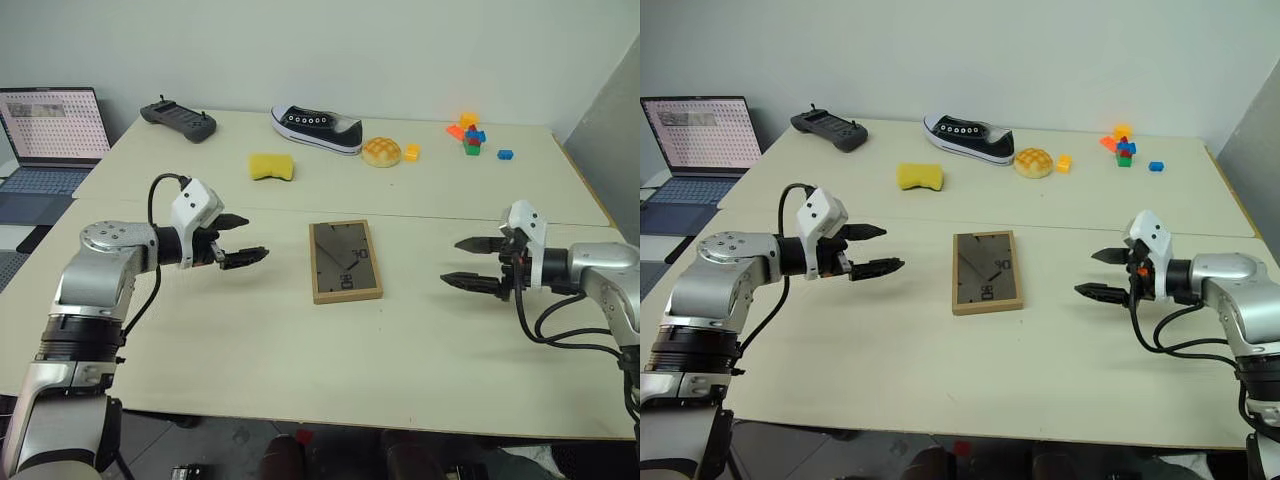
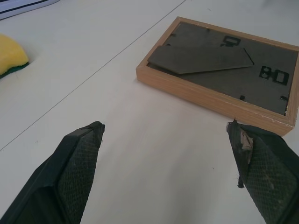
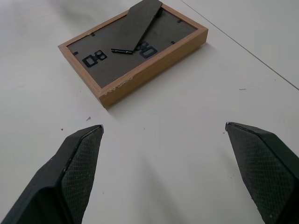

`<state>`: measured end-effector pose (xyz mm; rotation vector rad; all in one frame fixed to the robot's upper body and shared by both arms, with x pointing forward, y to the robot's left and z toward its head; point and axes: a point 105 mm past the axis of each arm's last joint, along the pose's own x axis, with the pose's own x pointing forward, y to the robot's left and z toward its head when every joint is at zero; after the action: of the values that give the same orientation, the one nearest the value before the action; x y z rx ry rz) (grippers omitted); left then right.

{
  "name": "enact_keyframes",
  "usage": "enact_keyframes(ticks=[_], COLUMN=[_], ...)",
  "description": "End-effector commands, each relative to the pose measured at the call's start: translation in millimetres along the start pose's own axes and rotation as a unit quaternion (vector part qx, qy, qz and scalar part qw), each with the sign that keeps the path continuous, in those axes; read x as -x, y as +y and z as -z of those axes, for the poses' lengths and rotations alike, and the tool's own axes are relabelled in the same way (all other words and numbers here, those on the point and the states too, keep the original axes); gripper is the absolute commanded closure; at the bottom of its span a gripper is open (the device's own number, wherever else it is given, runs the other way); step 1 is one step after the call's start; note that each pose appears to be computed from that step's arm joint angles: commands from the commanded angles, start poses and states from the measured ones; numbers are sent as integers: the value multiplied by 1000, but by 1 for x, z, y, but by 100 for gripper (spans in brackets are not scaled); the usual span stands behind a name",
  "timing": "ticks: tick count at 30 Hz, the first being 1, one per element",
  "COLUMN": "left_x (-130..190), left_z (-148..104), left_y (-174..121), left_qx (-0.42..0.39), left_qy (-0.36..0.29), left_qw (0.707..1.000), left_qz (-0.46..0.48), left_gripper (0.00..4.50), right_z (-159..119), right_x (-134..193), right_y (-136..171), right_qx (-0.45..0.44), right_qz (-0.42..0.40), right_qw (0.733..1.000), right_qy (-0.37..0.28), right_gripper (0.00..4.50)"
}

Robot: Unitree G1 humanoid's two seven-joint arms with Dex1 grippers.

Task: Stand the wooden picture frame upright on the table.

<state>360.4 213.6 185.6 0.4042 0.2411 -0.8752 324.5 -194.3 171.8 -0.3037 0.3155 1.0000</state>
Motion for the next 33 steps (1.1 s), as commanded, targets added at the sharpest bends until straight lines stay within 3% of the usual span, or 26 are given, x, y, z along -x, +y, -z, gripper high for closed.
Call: enact_keyframes(ticks=[1,9,12,27,30,33], left_x=[8,10,5,-68,-78,-85], left_z=[-13,-12,-13,7,9,12], left_y=[7,6,10,-22,-29,-28], left_qx=[-31,-12,23,96,101,102], left_qy=[-10,-17,-44,-78,-77,-66], left_qw=[999,1000,998,989,990,990], left_qz=[-13,-16,-37,-78,-69,-75], left_gripper=[0,0,51,388,447,447], right_z=[-17,-22,-21,-7,-4,-1], right_x=[4,-1,-14,-87,-97,-106], right_y=[-3,-8,-11,-20,-21,-21], right_qx=[27,27,38,29,25,31], right_qz=[2,11,33,138,146,150], right_qw=[1000,999,998,989,988,988], right_qy=[-13,-31,-38,-49,-43,-31], right_gripper=[5,5,58,440,450,450])
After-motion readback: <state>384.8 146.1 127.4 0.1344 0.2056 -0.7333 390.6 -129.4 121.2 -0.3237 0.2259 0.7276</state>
